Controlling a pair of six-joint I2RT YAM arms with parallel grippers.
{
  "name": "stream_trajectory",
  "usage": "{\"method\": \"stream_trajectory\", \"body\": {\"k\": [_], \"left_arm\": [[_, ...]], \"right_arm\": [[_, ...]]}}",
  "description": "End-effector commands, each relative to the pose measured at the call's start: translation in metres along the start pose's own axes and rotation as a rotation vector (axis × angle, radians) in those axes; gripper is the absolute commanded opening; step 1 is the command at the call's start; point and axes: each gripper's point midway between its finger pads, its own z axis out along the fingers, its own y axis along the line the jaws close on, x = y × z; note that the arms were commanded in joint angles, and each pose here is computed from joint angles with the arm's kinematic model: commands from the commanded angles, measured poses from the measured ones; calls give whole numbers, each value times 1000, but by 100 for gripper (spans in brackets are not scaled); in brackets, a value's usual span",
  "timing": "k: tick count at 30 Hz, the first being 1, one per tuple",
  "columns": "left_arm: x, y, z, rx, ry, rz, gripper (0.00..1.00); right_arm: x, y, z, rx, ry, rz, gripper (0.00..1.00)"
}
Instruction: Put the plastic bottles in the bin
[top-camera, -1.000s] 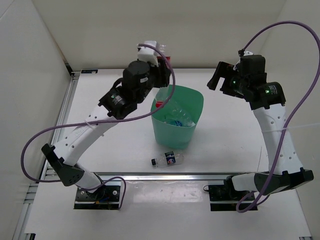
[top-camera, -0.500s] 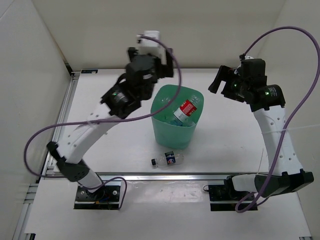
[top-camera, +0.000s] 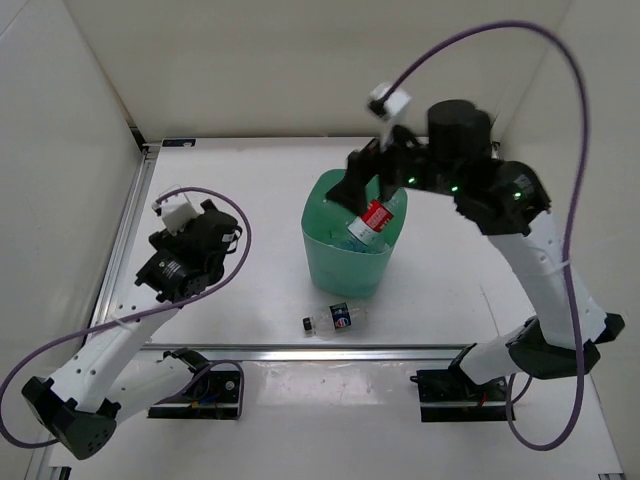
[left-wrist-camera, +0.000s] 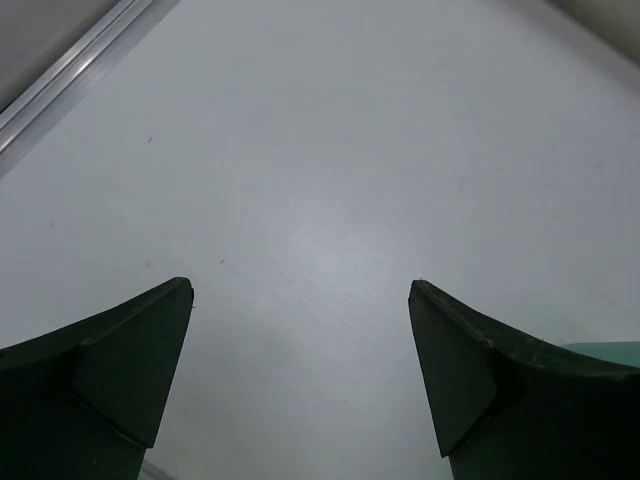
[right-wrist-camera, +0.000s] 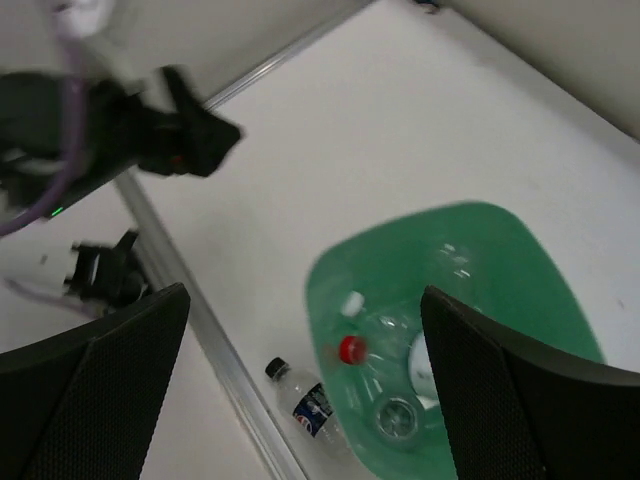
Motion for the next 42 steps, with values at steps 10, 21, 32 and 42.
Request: {"method": "stream_trajectory", "body": {"k": [10, 21, 32, 42], "left_arm": [[47, 56, -6, -221, 184, -65, 100], [65, 64, -23, -202, 283, -125, 100], [81, 75, -38, -194, 368, -120, 100], [72, 88, -47, -185, 336, -172, 100]], "right_arm": [[237, 103, 93, -327, 682, -403, 100], [352, 31, 115, -24, 885, -449, 94], [405, 16, 122, 12, 937, -440, 93], [436, 38, 112, -76, 1057, -301, 62]]}}
